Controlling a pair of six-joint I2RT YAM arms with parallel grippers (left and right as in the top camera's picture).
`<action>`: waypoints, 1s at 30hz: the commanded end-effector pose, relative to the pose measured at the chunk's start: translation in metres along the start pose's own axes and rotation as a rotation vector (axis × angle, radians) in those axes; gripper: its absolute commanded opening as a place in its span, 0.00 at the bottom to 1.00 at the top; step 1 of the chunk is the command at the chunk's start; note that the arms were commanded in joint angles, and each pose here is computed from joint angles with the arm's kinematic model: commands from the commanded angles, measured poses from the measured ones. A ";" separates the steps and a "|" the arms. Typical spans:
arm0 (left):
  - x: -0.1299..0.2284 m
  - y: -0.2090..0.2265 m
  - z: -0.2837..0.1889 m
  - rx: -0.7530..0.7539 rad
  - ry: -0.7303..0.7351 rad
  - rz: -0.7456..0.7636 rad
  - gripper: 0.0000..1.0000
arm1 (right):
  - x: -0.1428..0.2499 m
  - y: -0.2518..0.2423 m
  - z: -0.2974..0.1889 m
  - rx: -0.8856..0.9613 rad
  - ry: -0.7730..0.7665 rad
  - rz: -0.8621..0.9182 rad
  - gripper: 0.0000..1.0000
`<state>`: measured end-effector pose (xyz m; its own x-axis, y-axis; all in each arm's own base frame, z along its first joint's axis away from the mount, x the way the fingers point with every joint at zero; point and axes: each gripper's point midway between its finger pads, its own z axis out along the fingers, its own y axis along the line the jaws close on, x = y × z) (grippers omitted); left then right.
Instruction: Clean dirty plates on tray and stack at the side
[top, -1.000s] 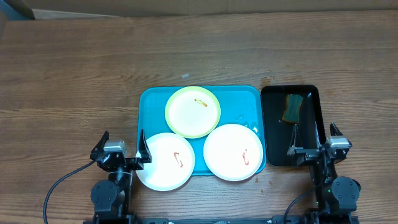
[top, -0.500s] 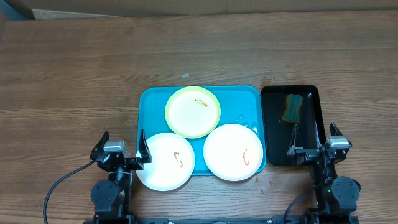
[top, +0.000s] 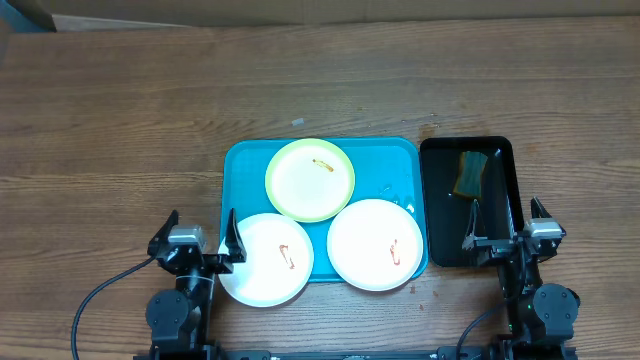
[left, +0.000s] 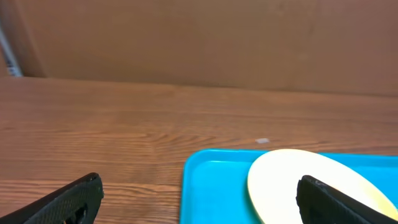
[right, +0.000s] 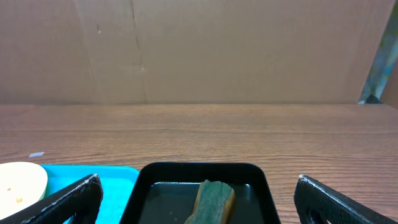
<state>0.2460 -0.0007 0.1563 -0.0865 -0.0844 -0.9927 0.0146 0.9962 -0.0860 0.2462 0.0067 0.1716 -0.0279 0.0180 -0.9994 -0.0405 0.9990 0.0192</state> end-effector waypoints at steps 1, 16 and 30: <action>-0.024 -0.018 -0.009 0.095 -0.019 -0.021 1.00 | 0.002 0.002 0.000 -0.007 -0.003 -0.001 1.00; -0.102 -0.055 -0.017 0.205 0.611 -0.147 1.00 | 0.002 0.002 0.000 -0.008 -0.003 -0.001 1.00; -0.022 -0.079 0.049 0.229 1.325 -0.457 0.30 | 0.002 0.002 0.000 -0.007 -0.003 -0.001 1.00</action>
<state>0.2941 -0.0777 0.1994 -0.9752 -0.1564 -0.1568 -0.0504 0.8460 -0.5308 0.2462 0.0068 0.1716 -0.0279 0.0180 -0.9994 -0.0408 0.9990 0.0192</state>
